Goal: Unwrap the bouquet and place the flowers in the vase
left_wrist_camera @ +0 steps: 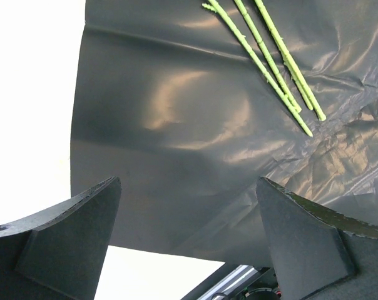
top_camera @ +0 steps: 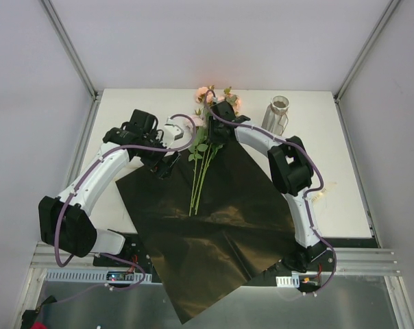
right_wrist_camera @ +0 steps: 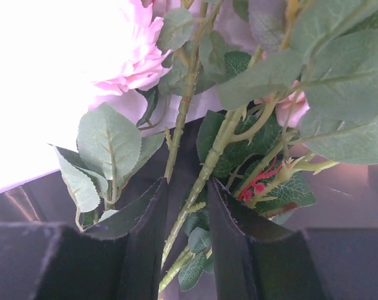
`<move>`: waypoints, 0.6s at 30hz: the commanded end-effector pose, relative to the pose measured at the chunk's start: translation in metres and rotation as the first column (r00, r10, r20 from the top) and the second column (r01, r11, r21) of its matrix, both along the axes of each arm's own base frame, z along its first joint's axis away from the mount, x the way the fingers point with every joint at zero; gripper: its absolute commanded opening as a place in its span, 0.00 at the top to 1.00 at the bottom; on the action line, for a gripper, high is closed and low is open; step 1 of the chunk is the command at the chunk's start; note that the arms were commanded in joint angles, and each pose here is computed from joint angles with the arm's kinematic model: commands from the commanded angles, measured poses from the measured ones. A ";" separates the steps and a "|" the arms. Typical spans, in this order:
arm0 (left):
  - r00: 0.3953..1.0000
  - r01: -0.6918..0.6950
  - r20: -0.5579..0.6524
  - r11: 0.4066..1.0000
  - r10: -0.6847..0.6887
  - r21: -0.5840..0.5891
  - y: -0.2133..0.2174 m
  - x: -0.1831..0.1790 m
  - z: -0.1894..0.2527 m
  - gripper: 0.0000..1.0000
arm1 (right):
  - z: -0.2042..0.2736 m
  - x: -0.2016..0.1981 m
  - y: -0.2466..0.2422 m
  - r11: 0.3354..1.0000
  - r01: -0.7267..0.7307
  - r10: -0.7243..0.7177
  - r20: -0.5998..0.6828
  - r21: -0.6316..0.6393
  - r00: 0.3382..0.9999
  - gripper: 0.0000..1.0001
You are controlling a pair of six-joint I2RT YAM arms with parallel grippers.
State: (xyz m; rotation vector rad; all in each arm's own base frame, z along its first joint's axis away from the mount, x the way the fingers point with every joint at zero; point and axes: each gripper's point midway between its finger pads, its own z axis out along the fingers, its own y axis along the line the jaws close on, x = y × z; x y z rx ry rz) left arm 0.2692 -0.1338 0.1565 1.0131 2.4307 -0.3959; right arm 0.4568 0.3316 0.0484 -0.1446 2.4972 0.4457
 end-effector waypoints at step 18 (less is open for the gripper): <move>0.998 -0.006 0.066 0.998 0.002 0.060 0.018 -0.005 -0.003 0.11 | 0.043 0.013 0.005 0.998 0.010 -0.015 0.083 0.060 0.996 0.96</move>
